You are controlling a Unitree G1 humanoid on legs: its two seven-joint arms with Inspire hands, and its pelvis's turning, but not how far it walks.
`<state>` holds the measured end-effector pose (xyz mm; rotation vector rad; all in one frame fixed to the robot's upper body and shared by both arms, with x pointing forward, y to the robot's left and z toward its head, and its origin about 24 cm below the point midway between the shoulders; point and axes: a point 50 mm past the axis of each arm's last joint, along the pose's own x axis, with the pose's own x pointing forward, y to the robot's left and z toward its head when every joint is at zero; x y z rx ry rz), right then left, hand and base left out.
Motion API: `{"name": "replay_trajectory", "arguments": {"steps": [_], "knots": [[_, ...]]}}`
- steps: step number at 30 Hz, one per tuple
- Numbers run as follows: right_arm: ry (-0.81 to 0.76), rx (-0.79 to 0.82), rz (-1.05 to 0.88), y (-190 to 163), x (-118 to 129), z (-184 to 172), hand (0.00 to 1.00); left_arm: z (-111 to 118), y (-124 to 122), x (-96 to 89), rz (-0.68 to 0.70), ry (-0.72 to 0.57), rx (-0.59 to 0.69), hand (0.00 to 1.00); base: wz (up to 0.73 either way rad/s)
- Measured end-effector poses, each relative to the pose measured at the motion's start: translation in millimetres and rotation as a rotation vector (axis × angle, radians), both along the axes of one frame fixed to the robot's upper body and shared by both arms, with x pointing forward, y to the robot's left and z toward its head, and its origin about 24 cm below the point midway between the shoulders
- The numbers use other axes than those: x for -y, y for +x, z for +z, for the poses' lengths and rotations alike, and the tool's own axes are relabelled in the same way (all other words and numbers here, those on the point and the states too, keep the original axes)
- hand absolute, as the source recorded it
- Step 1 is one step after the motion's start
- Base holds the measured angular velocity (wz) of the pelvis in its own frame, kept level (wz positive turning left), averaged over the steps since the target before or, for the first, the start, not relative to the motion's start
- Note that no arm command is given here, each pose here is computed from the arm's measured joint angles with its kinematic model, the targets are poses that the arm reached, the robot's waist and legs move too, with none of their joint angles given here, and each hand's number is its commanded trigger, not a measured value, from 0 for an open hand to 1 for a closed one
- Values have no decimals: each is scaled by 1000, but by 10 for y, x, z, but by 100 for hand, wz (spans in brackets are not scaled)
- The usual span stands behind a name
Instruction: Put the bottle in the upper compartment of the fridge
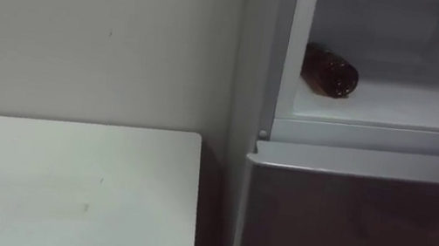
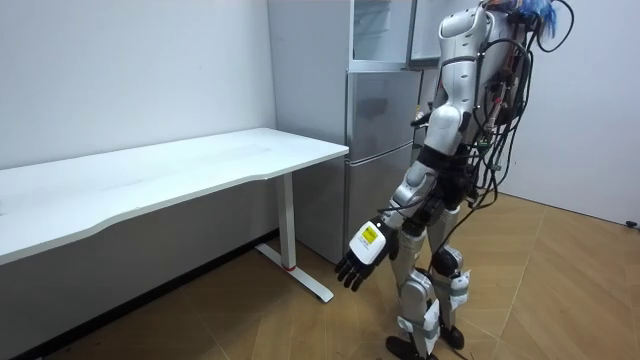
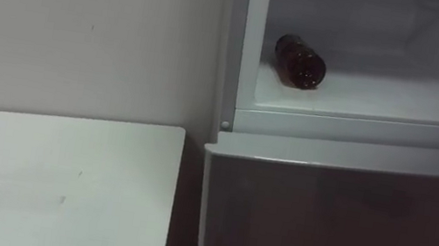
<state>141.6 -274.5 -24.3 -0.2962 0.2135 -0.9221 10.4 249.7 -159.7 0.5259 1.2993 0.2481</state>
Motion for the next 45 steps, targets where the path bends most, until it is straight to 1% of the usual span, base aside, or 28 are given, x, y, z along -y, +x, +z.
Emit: {"name": "replay_trajectory", "arguments": {"steps": [1,3,7,9,10,12,13,15,18,21,27,31,34,40,43,45], "knots": [[19,-18,-14,-44,3,-46,0,0,-8,1,7,0,0,0,0],[91,-115,-74,-220,7,-277,0,0,-2,9,11,5,6,0,0],[174,-276,-138,-503,20,-582,0,-12,-44,46,18,-5,-7,0,4],[235,-428,-173,-772,39,-806,0,-12,-73,41,23,-5,-17,0,0],[255,-455,-177,-822,36,-847,0,-13,-80,42,23,-7,-19,0,0],[321,-550,-170,-989,20,-974,0,-17,-94,49,21,-20,-26,0,0],[339,-569,-165,-1025,14,-1002,0,-18,-97,50,20,-22,-29,0,0],[441,-637,-160,-1154,-17,-1121,0,-25,-99,65,13,-28,-44,0,0],[576,-721,-130,-1290,-94,-1248,0,-34,-114,85,-12,-48,-71,0,0],[678,-776,-71,-1355,-168,-1318,0,-26,-134,62,-14,-63,-87,0,0],[834,-805,50,-1313,-286,-1394,0,-24,-85,65,-20,-97,-95,0,0],[900,-812,85,-1290,-332,-1421,0,-16,-39,66,-26,-109,-83,0,1],[942,-819,86,-1293,-349,-1436,0,-20,-56,68,-21,-117,-103,0,4],[1052,-796,-25,-1404,-377,-1458,0,-26,-98,64,-6,-116,-145,0,3],[1146,-719,-122,-1432,-401,-1465,0,-26,-76,58,2,-113,-149,0,4],[1237,-613,-240,-1474,-396,-1464,0,-23,-92,44,21,-110,-154,0,0]]}}
